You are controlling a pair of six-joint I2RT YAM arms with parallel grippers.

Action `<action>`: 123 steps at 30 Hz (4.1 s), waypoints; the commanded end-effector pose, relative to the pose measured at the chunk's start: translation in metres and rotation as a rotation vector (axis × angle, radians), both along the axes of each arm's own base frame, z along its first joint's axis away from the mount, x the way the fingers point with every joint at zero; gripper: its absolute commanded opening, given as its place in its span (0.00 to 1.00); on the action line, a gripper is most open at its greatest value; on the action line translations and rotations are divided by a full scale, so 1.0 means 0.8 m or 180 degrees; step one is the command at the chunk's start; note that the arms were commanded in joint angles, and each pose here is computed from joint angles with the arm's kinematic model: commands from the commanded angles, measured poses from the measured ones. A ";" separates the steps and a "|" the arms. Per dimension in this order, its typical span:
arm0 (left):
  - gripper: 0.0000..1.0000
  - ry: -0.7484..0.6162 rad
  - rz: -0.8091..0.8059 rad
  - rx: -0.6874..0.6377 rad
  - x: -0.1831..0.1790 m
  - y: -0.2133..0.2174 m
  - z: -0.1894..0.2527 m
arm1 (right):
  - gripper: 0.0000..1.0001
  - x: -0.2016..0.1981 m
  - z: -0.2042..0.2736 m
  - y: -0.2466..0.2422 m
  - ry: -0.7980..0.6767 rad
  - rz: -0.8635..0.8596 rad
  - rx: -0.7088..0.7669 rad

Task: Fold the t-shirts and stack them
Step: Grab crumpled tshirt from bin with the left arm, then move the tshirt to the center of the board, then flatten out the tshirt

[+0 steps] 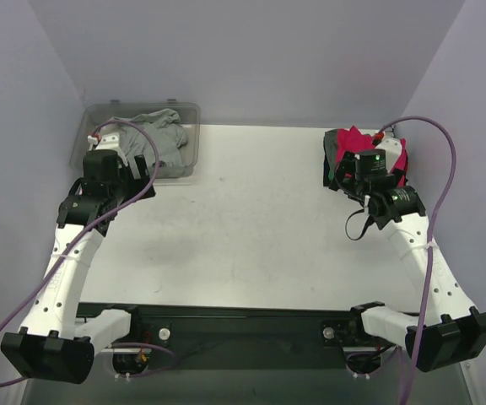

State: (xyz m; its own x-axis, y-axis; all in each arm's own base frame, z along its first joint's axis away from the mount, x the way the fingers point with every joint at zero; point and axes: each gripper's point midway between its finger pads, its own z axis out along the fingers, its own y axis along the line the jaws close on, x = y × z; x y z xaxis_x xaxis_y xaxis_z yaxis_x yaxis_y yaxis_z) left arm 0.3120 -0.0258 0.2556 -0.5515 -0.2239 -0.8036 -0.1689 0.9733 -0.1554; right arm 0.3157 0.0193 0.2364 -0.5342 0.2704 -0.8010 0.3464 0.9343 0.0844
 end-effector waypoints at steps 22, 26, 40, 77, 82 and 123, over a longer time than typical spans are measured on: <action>0.97 -0.0086 0.0627 -0.0113 0.205 0.107 0.036 | 0.93 0.035 0.000 0.018 0.0035 0.0050 0.0128; 0.97 0.0261 0.0562 -0.0104 0.261 0.110 -0.003 | 0.93 0.046 0.000 0.024 0.0058 0.0105 0.0148; 0.97 0.0622 0.0779 0.0105 0.352 0.138 -0.136 | 0.93 0.092 0.001 0.048 0.0243 0.0345 0.0187; 0.00 -0.2605 -0.0939 -0.0179 0.274 -0.060 0.366 | 0.92 0.081 0.013 0.031 0.0298 0.0231 0.0102; 0.00 -0.3089 -0.1495 -0.0421 0.164 -0.148 0.455 | 0.92 0.068 0.018 0.020 0.0222 0.0156 0.0085; 0.83 0.1758 -0.1592 -0.0881 -0.022 -0.287 -0.226 | 0.77 -0.086 -0.174 0.154 0.1680 0.1491 0.0553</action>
